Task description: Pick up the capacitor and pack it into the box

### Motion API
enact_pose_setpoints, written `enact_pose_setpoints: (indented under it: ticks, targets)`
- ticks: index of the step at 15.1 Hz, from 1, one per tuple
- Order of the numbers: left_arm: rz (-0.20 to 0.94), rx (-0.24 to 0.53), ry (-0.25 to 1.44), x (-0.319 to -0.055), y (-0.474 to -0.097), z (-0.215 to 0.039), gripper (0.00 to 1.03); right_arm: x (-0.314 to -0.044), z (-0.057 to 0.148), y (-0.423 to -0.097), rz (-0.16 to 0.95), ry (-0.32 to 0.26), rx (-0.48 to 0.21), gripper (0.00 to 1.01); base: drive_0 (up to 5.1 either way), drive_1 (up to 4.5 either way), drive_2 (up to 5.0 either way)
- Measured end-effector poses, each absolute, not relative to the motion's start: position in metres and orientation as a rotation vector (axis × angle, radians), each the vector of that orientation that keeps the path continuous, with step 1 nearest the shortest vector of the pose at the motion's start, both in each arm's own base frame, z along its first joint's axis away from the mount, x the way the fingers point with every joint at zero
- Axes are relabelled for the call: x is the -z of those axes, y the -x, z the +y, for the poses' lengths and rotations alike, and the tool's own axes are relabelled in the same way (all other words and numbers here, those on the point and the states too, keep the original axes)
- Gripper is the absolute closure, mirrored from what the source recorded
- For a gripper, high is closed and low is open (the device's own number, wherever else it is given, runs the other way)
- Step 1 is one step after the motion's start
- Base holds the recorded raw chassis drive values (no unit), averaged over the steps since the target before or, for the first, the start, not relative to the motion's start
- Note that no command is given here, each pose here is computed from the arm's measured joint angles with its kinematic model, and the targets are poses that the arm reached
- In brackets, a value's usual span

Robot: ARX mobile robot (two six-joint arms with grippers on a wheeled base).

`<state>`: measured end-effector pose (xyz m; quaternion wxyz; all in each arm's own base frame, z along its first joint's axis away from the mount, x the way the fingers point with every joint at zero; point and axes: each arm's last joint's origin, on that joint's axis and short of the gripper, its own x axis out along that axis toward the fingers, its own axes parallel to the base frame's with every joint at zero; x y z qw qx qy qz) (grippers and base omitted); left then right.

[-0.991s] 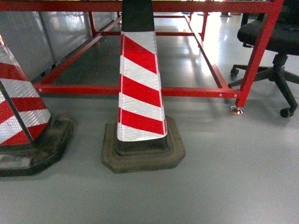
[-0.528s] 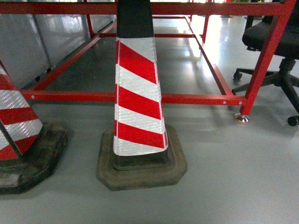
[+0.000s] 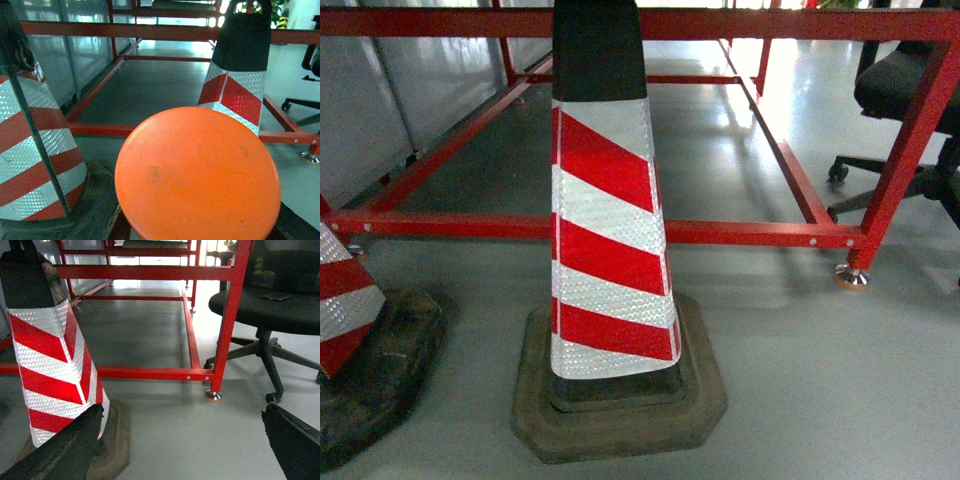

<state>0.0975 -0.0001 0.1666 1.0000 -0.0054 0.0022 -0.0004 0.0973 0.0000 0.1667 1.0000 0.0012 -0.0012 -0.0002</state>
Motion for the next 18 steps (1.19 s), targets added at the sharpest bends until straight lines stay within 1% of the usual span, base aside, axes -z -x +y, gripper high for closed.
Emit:
enact_pose_setpoints:
  ticks: [18]
  targets:
    - [0.004,0.001,0.000,-0.1666,-0.0975,-0.0001,0.59,-0.1665,0.0000,-0.0973,-0.001,-0.002,0.000,0.03,0.0,0.00,0.0]
